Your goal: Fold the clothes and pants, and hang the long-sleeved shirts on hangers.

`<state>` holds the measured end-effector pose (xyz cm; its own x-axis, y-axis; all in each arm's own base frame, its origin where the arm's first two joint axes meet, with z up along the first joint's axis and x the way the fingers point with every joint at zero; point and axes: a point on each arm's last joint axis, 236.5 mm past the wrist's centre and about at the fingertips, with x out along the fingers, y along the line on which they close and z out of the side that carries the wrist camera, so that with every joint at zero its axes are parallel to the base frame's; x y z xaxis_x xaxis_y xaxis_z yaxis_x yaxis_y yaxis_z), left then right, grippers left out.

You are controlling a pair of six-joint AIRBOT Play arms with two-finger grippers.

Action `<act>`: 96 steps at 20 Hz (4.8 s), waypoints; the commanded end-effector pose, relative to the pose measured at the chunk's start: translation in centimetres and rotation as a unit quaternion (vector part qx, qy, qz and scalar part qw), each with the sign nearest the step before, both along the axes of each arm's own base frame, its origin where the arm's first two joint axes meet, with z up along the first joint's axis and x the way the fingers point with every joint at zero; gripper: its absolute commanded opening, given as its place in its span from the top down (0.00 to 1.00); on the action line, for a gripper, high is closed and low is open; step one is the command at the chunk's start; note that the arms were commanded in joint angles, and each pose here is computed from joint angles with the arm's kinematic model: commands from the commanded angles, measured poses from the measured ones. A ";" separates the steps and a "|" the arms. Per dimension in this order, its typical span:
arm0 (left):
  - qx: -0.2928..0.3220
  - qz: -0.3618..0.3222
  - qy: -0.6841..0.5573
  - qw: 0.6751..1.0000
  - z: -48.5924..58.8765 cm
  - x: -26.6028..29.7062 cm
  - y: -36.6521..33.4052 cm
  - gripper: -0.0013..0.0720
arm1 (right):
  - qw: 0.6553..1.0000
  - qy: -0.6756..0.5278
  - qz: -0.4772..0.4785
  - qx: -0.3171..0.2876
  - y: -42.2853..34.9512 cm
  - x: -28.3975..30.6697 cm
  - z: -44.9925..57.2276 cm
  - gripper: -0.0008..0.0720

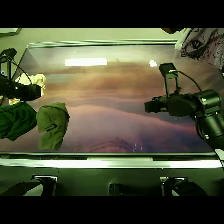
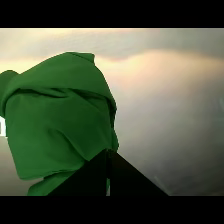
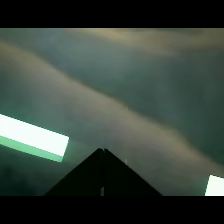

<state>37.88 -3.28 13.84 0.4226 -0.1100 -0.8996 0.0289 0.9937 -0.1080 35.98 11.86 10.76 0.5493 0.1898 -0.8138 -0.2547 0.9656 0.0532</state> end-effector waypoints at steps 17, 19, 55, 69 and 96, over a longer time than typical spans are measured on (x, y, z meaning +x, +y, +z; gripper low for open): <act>0.000 0.000 0.000 1.000 0.0 0.0 0.0 0.96 | 1.000 -0.001 0.000 0.000 0.0 0.0 0.0 0.95; 0.000 0.000 0.000 1.000 0.0 0.0 0.0 0.96 | 1.000 -0.001 0.000 0.000 0.0 0.0 0.0 0.95; -0.203 -0.282 0.041 0.937 -12.2 -5.6 -34.7 0.96 | 0.996 0.049 -0.029 -0.062 -4.5 -5.8 1.5 0.78; -0.188 -0.095 0.103 0.972 -10.1 -0.8 -16.2 0.07 | 0.923 0.138 -0.227 0.278 -8.2 1.5 -4.3 0.32; -0.273 -0.069 0.263 0.923 -22.4 -12.7 -20.2 0.07 | 0.912 0.244 -0.085 0.318 6.6 3.6 -14.8 0.95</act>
